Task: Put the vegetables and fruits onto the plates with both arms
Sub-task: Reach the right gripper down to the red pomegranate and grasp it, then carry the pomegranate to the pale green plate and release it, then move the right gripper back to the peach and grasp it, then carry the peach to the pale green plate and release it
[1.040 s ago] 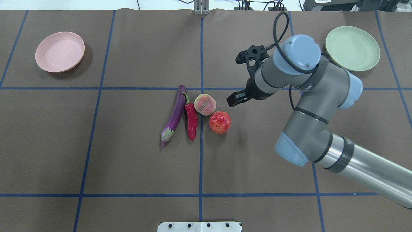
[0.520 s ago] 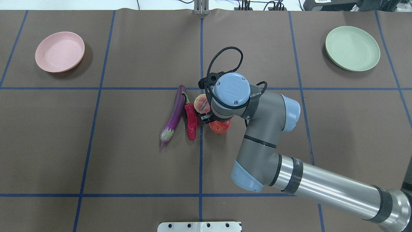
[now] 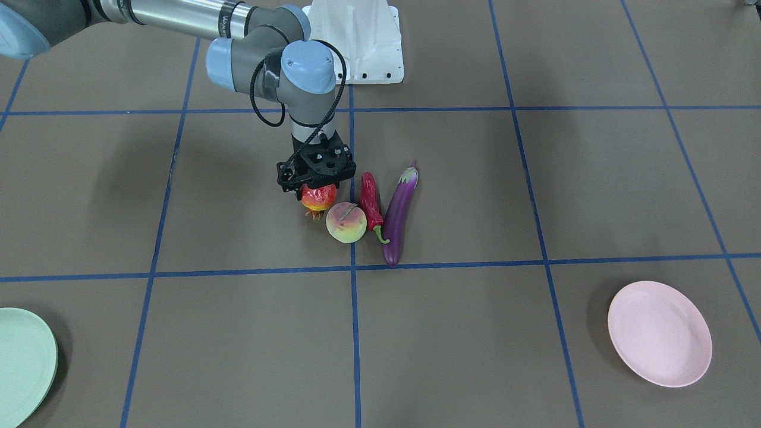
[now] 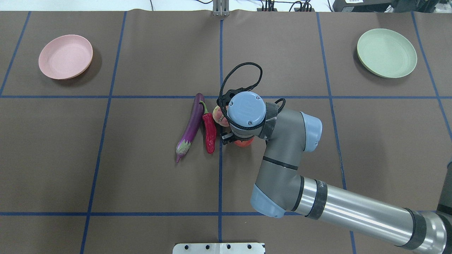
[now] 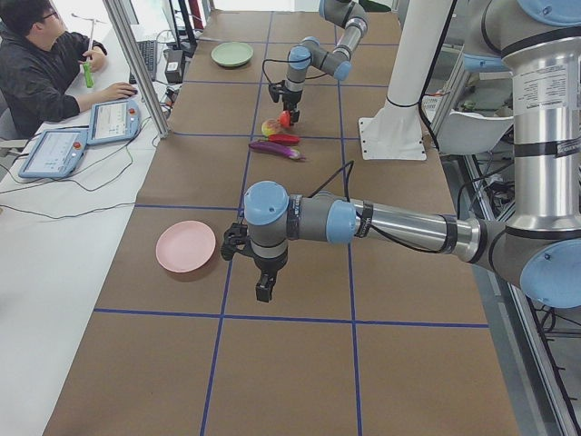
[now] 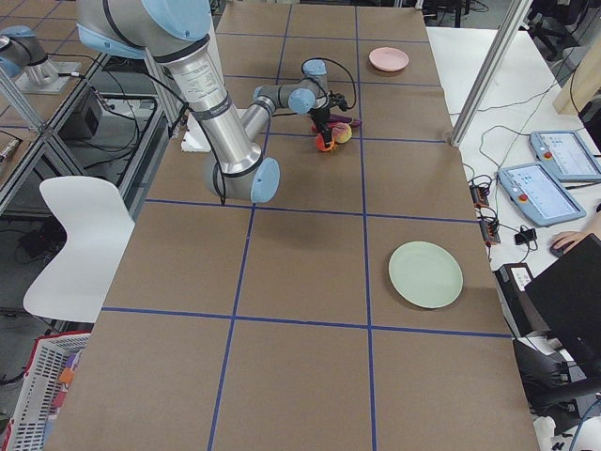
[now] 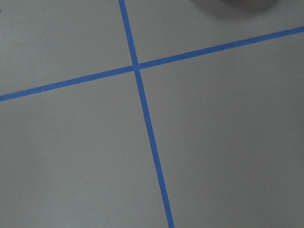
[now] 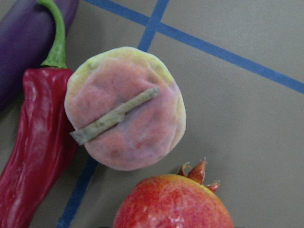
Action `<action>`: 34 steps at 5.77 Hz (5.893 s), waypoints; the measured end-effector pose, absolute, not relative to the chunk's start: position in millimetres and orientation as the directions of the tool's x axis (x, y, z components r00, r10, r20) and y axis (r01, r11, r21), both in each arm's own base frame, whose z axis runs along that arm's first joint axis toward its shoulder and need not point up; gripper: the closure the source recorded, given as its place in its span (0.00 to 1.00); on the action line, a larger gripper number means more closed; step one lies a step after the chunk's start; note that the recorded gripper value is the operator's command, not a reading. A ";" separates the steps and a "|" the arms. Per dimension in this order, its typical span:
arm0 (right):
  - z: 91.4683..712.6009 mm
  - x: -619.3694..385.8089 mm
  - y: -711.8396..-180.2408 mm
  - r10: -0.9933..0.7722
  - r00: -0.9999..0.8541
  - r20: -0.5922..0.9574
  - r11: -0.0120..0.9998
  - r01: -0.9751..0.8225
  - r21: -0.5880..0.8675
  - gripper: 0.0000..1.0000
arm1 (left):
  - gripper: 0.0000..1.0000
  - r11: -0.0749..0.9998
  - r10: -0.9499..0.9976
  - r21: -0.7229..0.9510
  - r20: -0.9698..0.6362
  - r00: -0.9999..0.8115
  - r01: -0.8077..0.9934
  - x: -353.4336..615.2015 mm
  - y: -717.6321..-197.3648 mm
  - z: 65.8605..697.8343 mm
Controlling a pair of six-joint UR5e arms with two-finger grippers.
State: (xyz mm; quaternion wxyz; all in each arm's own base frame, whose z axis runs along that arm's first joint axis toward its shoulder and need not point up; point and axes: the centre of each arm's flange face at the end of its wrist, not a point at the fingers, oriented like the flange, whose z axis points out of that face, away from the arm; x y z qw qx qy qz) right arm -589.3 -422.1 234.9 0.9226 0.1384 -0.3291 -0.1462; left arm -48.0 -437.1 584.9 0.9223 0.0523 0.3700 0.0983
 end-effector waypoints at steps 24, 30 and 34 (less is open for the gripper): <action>186.3 -619.0 -482.0 -0.277 0.778 0.564 0.925 0.056 0.377 0.02 | 0.00 0.973 0.232 0.162 -0.674 0.702 -0.166 -37.8 -436.3 588.7; 195.0 -538.3 -532.1 -0.285 0.736 0.614 0.932 0.064 0.356 1.00 | 0.00 0.971 0.237 0.169 -0.672 0.701 -0.167 -37.8 -436.9 586.1; 372.7 -225.0 -674.7 -0.301 0.719 0.627 0.944 0.134 0.300 1.00 | 0.00 0.973 0.232 0.162 -0.674 0.702 -0.166 -37.8 -436.4 588.3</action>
